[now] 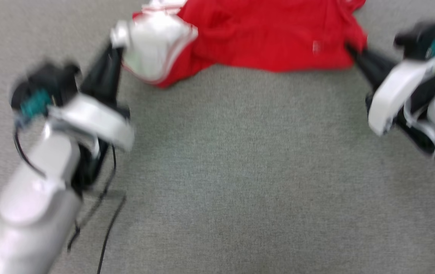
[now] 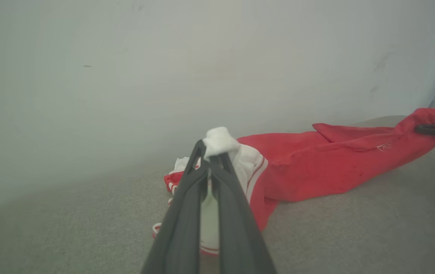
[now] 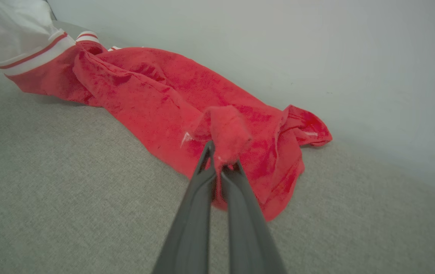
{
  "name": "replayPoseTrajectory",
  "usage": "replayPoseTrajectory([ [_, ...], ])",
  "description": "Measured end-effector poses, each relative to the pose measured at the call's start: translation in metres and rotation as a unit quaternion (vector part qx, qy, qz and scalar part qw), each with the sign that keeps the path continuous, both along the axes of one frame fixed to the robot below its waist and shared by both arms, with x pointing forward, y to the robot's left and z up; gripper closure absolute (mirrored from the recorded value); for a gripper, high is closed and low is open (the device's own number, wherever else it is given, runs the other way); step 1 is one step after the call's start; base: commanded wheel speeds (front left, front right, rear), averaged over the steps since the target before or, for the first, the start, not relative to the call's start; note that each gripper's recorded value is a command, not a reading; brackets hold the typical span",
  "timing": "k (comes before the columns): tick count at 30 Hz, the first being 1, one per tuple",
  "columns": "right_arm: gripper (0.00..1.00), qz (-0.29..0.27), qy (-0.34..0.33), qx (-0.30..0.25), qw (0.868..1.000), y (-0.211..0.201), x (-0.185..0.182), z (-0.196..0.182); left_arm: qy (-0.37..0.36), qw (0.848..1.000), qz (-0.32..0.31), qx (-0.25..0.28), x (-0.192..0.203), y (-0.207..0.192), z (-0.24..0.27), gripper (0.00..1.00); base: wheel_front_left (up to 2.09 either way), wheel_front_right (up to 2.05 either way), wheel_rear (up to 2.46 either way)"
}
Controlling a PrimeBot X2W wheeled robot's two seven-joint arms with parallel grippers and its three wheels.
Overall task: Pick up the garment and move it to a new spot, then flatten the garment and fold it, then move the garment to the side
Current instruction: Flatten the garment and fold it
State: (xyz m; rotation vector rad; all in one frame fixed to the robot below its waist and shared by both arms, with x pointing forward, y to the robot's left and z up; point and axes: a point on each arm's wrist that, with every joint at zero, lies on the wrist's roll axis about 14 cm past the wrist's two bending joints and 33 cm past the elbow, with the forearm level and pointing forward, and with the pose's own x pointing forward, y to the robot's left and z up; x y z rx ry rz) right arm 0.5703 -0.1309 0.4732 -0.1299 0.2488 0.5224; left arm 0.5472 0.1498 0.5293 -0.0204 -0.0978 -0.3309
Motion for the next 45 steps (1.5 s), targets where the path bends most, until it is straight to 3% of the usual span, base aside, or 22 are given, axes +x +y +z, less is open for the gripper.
replayPoseTrajectory([
  [13,1.00,0.009,0.048,-0.009,0.999,-0.020,-0.103,-0.019,0.104,0.993,0.049,-0.027,-0.133,0.026,-0.048,1.00,0.00,0.00,0.00],
  [28,1.00,-0.015,0.093,0.004,0.996,-0.052,-0.204,-0.041,0.220,0.971,0.060,-0.073,-0.257,0.017,-0.091,1.00,0.00,0.00,0.00],
  [35,1.00,-0.038,0.129,0.016,0.991,-0.067,-0.248,-0.058,0.292,0.952,0.036,-0.087,-0.300,0.004,-0.112,1.00,0.00,0.00,0.00],
  [40,1.00,-0.042,0.168,0.008,0.985,-0.074,-0.278,-0.074,0.356,0.929,0.002,-0.100,-0.326,-0.011,-0.127,1.00,0.00,0.00,0.00],
  [45,1.00,-0.047,0.178,0.009,0.983,-0.076,-0.288,-0.076,0.357,0.930,0.005,-0.088,-0.328,-0.006,-0.128,1.00,0.00,0.00,0.00],
])
